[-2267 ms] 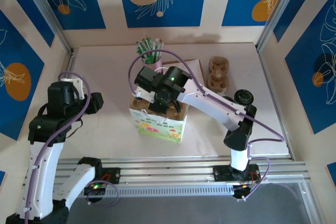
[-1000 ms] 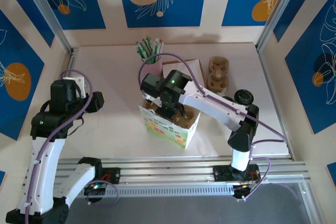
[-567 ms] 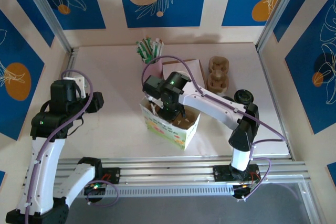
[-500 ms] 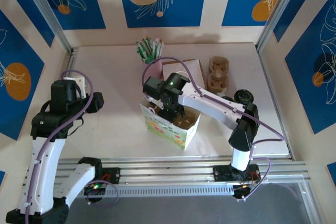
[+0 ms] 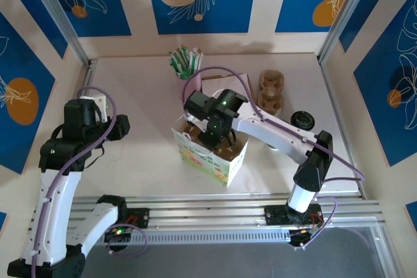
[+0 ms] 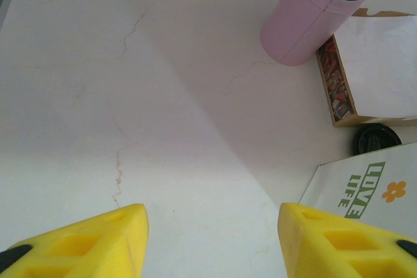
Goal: Pack the takeout coffee
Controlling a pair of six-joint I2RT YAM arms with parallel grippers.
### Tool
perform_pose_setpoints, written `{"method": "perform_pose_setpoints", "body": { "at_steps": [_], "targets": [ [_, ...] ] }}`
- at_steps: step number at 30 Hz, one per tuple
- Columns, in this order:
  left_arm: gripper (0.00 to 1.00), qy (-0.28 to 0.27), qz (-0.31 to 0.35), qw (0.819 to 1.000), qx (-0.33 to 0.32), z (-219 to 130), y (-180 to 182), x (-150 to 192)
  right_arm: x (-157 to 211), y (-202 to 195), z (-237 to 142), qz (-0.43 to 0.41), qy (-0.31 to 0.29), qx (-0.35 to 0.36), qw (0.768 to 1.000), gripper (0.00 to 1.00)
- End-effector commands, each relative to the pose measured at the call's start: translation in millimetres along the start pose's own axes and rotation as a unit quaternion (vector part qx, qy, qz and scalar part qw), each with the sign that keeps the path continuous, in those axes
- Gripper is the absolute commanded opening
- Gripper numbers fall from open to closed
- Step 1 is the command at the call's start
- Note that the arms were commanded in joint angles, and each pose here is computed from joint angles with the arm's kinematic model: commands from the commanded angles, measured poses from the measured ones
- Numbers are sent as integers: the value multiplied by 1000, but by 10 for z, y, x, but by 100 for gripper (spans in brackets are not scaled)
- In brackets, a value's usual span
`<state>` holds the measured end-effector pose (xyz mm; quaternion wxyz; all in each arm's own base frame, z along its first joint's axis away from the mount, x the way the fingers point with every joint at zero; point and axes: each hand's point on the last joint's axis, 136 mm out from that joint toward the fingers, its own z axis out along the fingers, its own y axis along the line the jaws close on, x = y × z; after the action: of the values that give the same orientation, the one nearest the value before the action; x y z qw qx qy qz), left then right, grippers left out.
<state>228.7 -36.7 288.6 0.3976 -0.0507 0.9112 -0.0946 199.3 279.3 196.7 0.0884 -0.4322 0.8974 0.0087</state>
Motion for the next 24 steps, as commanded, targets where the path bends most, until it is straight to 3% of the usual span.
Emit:
{"method": "perform_pose_setpoints", "body": {
  "at_steps": [1, 24],
  "targets": [
    [55, 9, 6, 1000, 5, 10, -19, 47, 45, 70, 145, 11, 19, -18, 1000, 14],
    [55, 14, 10, 1000, -5, 21, 20, 65, 264, 104, 664, 39, 76, -12, 996, 14]
  ]
}}
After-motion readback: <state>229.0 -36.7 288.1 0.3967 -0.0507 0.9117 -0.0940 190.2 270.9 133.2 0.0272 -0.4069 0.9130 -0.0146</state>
